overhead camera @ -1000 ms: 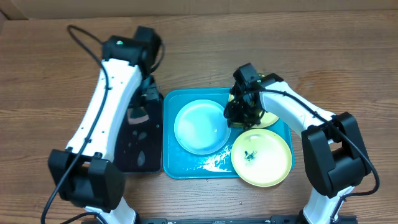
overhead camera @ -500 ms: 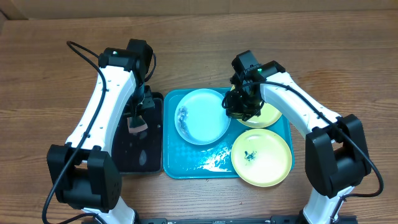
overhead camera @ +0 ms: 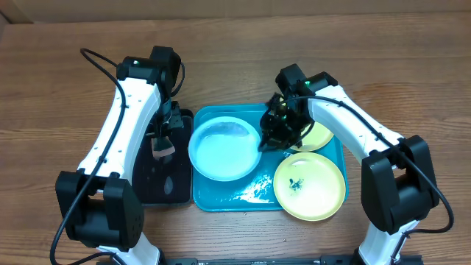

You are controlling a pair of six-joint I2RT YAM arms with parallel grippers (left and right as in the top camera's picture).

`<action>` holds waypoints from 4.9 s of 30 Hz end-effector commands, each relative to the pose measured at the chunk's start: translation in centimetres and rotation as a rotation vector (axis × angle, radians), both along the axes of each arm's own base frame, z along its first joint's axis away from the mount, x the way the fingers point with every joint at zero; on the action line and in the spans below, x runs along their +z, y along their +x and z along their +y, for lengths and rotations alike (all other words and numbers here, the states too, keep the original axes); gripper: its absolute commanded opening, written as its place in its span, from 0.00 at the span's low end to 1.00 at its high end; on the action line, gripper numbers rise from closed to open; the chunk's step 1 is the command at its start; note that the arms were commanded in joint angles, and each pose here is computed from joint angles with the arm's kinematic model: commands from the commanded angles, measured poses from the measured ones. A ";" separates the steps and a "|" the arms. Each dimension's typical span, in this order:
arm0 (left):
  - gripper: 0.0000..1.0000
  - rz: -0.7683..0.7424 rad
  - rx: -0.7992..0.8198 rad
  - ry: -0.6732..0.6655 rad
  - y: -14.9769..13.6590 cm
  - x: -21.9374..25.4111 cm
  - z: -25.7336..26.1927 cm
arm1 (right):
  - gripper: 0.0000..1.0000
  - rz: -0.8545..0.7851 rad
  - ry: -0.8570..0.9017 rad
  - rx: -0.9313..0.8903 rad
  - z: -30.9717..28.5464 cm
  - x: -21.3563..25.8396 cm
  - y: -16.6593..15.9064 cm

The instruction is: Clean dirty plates on tray and stack at the side

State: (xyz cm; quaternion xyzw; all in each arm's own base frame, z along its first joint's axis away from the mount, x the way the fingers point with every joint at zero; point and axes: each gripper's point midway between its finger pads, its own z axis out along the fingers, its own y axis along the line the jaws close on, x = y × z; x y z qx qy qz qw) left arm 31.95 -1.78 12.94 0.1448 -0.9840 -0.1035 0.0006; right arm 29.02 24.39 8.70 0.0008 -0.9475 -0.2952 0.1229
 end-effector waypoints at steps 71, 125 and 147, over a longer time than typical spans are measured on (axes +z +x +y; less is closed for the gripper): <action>0.04 -0.091 0.027 -0.100 2.2 0.4 2.7 | 0.04 -1.227 -1.294 0.525 -3.0 19.0 -1.4; 0.04 -0.102 -0.012 -0.131 2.6 0.3 2.2 | 0.04 -0.359 -0.310 -0.787 -26.1 9.4 13.1; 0.04 -0.105 -0.012 -0.131 2.7 0.3 2.2 | 0.04 -0.020 -0.389 -0.894 -39.5 -5.4 10.4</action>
